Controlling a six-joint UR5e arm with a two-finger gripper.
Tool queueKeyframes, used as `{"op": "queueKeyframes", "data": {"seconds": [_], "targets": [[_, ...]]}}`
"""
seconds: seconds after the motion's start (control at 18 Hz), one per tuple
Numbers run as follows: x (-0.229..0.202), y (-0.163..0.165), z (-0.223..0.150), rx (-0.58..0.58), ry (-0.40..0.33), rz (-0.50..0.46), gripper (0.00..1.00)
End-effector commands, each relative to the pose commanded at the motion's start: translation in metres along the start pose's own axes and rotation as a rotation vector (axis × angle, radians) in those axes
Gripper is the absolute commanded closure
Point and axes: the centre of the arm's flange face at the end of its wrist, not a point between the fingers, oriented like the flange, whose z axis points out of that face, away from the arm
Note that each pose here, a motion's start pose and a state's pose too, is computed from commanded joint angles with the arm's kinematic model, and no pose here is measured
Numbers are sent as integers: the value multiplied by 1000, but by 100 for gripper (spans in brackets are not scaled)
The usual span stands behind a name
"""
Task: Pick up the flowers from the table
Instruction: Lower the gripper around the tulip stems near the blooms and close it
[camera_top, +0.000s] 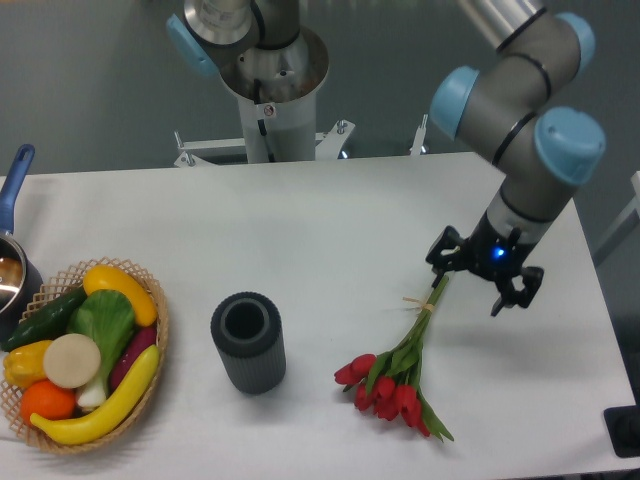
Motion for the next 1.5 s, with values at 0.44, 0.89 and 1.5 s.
{"op": "queueKeyframes", "data": {"seconds": [0.44,0.89,1.5], "targets": [[6,-9,42,-17,32,25,0],[15,-28,69,-17,23,66,0],[24,-29,93,-77,14,83,13]]}}
